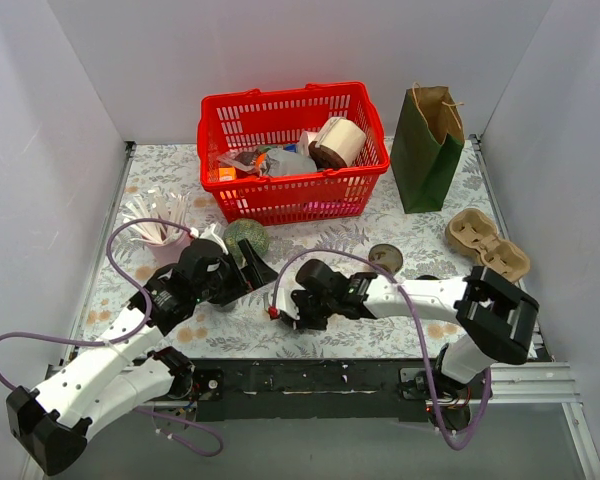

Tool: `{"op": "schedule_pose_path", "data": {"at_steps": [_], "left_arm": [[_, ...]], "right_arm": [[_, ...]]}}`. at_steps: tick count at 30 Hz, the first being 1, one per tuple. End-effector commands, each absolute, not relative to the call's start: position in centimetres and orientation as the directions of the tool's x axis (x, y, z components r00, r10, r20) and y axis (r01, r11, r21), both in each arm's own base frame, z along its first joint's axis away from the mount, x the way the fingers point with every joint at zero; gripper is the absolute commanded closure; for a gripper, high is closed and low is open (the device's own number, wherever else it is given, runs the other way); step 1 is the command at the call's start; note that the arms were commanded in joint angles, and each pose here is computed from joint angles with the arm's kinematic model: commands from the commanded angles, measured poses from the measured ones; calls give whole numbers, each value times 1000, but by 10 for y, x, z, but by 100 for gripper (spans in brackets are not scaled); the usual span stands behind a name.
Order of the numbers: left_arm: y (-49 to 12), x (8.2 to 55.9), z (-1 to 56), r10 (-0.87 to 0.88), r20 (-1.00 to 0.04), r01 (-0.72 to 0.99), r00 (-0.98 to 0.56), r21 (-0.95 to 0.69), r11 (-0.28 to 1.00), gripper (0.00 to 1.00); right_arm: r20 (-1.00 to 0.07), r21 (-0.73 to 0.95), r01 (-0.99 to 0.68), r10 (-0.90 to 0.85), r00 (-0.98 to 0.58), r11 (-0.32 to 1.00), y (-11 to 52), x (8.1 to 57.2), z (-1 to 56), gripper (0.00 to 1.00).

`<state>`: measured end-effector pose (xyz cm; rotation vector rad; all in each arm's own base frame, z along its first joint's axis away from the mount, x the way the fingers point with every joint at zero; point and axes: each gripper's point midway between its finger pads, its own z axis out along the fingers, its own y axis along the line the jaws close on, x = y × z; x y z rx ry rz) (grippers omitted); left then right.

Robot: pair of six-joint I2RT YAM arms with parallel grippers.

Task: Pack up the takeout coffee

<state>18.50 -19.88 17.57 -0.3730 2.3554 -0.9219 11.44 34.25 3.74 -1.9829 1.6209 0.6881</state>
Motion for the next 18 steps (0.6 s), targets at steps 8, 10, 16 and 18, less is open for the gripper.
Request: {"op": "schedule_pose_path", "data": {"at_steps": [8,10,16,18], "left_arm": [[-228,180,225,-342,-535,260,-773,-758,598,2],[-236,180,242,-332,-571,339,-751,-765,548,2],[-252,164,288,-295,-689,584,-661,-720,374,2],[-256,155,303,-282,-729,664,-624,-684,302,2]], "right_arm": [[-784,423,-900,-455,-422,105,344,100,185,99],[-799,539,-842,-314,-513,5,331,108,227,99],[-740,668,-743,-132,-659,-36,299,125,302,99],[-754,657,-744,-81,-652,-127,292,122,332,99]]}}
